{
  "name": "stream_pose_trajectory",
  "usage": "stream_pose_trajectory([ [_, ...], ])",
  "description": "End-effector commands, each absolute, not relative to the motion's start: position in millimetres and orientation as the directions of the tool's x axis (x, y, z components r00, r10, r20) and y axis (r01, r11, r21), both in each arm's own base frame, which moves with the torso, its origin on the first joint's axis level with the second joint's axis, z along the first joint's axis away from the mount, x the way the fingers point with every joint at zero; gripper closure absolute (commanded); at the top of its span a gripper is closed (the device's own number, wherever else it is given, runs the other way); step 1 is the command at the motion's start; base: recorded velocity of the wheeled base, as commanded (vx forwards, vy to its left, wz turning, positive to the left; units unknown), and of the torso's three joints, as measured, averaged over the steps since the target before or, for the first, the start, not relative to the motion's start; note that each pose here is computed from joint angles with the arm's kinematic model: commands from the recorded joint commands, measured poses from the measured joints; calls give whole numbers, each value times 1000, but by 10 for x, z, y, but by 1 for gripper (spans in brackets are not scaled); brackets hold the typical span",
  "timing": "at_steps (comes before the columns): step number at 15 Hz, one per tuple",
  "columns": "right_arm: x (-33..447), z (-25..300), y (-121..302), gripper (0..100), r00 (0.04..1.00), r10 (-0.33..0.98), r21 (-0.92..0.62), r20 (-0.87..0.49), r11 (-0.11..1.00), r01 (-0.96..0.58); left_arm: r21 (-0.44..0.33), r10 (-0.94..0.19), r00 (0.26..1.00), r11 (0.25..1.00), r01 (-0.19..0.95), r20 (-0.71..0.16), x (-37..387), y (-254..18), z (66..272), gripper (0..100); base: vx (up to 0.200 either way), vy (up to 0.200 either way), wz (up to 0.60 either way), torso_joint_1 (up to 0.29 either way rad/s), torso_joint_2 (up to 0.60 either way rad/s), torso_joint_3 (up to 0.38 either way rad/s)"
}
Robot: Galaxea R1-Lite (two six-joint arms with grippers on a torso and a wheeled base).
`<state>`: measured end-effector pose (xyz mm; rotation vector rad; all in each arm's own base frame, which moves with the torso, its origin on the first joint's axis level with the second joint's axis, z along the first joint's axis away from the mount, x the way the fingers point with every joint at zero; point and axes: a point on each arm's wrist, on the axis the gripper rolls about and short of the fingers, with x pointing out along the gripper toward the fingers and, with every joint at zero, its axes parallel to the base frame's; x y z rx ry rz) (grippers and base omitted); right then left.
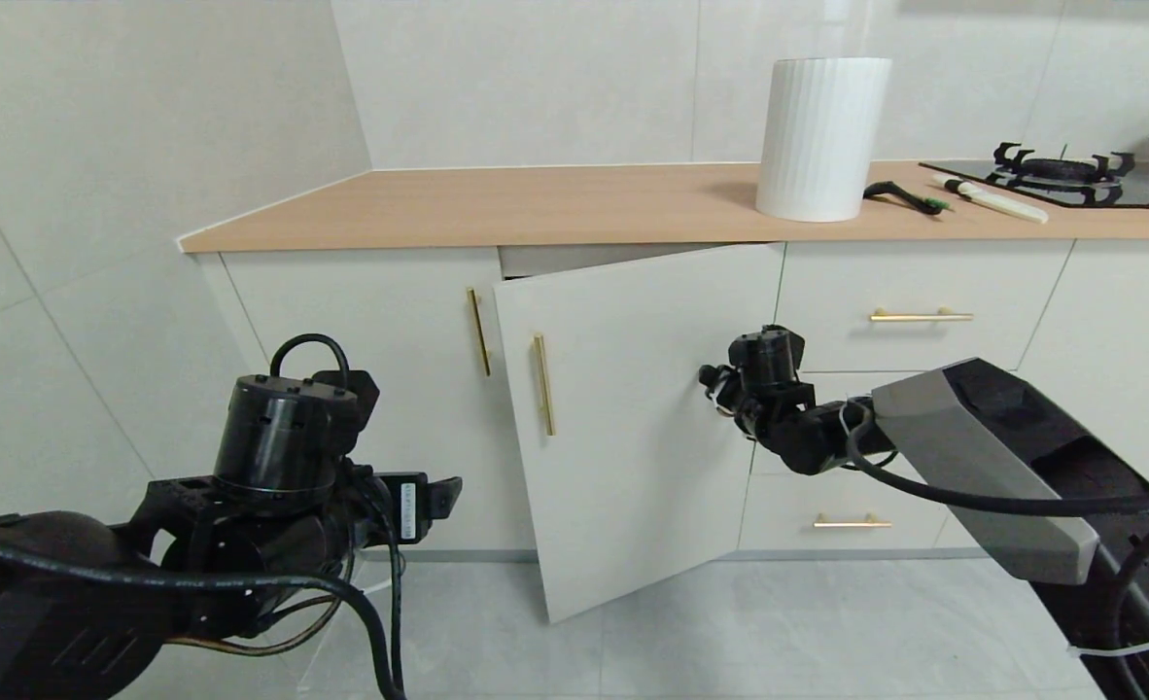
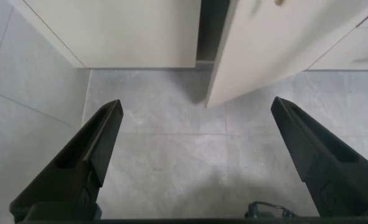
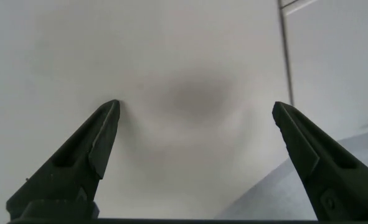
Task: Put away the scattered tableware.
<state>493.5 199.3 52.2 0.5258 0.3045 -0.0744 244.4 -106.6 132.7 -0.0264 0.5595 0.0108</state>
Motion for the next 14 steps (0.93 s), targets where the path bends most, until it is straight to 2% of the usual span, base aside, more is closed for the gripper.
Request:
stream_pose_trajectory([
  [1,5038,492,2035,0,953,11,443,-302,887,130,-19,8,844,1000,-21,-536,2453,-1060,1309,0,0,0,0,0,0,0],
  [3,5084,337,2057,0,942,16,399,-336,908,127,-19,16,844,999,-30,-536,2469,-1040,1305,0,0,0,0,0,0,0],
  [7,5085,261,2105,0,946,32,388,-323,916,101,-17,17,842,999,-31,-539,2473,-1042,1291,0,0,0,0,0,0,0],
  [14,5265,183,1681,0,955,-61,364,-290,916,169,-20,17,842,999,-32,-539,2452,-1033,1293,0,0,0,0,0,0,0],
])
